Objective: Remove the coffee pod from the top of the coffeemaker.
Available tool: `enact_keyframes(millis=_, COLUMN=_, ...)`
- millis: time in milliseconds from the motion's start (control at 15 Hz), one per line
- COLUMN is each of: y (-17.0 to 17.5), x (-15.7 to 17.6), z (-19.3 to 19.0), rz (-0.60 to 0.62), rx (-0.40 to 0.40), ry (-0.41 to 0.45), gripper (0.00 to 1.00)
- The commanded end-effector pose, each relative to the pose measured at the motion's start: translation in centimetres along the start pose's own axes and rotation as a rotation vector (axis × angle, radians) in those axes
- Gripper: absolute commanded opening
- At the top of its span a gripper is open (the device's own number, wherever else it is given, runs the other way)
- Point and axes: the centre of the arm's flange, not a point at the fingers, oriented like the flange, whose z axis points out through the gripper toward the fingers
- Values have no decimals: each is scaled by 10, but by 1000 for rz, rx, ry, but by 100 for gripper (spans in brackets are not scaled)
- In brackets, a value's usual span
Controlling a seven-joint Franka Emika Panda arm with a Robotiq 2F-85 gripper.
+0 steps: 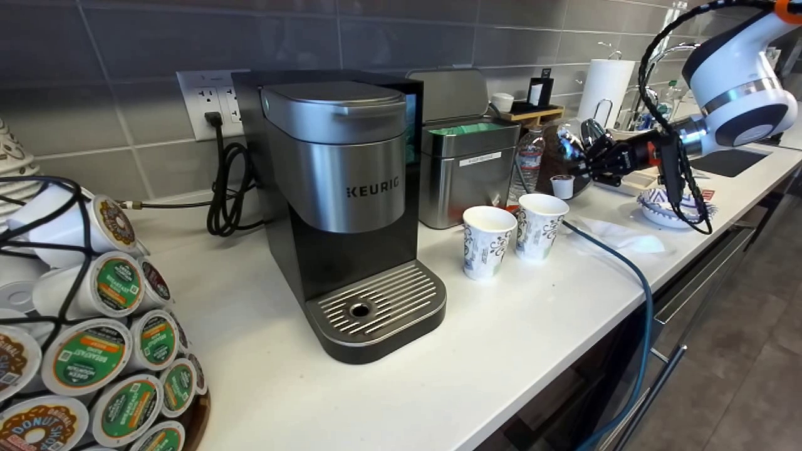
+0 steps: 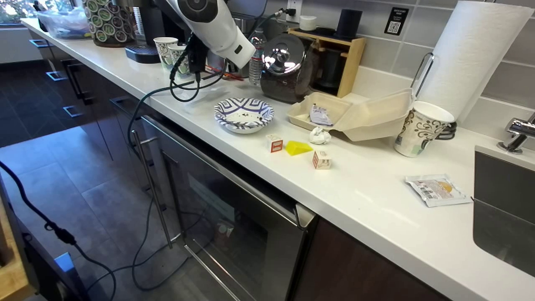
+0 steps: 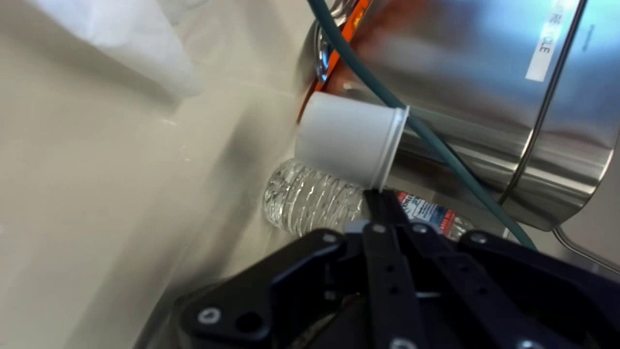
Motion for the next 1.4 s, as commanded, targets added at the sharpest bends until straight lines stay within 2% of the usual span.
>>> enact_keyframes(millis=0, y=17, x=-2, z=8, rz=-52, rx=-25, ry=46, gripper=0)
enact_keyframes(millis=533, y=40, x=-18, z=21, rz=-93, rx=-75, ry=79, gripper=0)
enact_keyframes(millis=667, y=43, x=-23, z=23, rz=-98, rx=-92, ry=88, gripper=27)
enact_keyframes(millis=867, y=40, x=-25, z=17, rz=-120, rx=-108, ry=115, gripper=47)
enact_keyframes(millis=1000, y=28, x=-22, z=0, rz=-134, rx=-119, ry=146, gripper=63)
enact_keyframes(millis=1200, y=-11, x=-35, z=-58, rz=-145, rx=-190, ry=156, gripper=85)
enact_keyframes(millis=1333, y=-22, x=-48, z=-87, rz=-108, rx=-310, ry=80, gripper=99)
